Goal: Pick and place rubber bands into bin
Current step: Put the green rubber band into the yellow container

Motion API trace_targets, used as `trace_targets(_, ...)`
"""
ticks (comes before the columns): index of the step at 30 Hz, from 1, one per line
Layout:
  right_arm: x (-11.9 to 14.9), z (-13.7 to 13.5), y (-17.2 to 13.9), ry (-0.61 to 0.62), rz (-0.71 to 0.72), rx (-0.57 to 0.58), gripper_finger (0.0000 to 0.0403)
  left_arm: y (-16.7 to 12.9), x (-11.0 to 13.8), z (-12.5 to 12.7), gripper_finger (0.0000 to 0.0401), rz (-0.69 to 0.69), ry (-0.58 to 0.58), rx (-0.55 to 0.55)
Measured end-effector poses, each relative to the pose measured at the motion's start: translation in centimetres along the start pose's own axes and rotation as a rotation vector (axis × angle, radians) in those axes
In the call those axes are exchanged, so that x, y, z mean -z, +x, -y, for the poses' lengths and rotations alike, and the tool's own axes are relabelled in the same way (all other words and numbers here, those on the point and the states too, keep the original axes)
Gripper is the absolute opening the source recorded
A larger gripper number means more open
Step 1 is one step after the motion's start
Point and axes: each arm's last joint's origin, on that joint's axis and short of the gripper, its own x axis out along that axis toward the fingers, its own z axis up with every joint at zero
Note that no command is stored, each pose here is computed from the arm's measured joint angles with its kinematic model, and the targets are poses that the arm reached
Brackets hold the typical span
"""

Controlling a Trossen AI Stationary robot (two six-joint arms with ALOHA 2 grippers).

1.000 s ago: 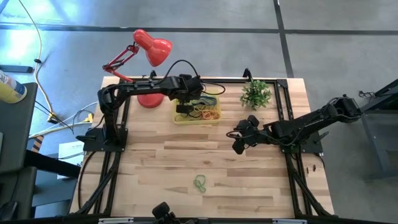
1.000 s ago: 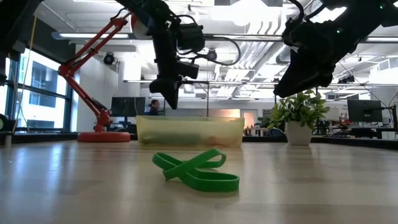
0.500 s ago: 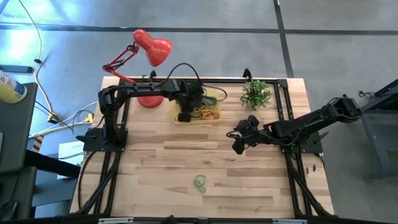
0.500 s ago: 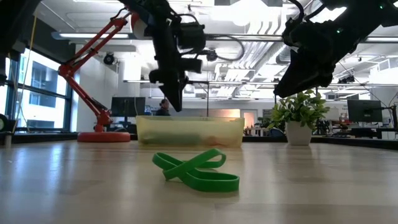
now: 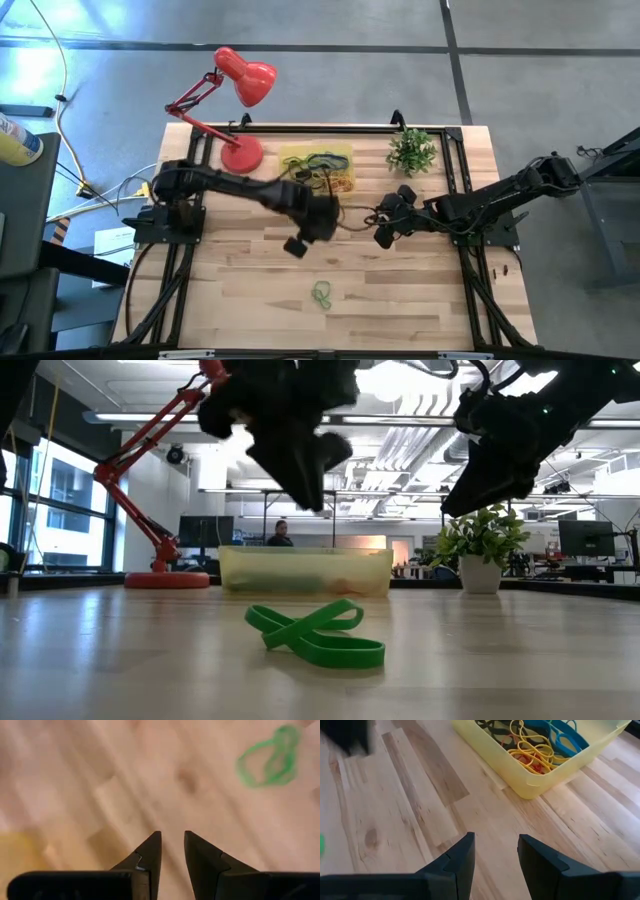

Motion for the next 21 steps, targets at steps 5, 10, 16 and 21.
trace_targets(5,0.0,0.0,0.0,-0.030,-0.001,-0.003,0.0139,0.4,-2.7,3.8,0.0074,0.090,0.097,0.002)
trace_targets(10,0.0,-0.1,0.0,-0.056,-0.016,-0.026,0.0139,1.1,-4.2,6.6,0.0074,0.121,0.163,-0.015)
trace_targets(16,0.7,-0.3,-0.1,-0.110,-0.145,-0.146,0.0139,4.3,-5.4,9.6,0.0074,0.134,0.212,0.007)
trace_targets(21,2.2,-0.5,-0.8,-0.159,-0.261,-0.159,0.0139,7.3,-5.5,12.0,0.0074,0.099,0.202,0.054)
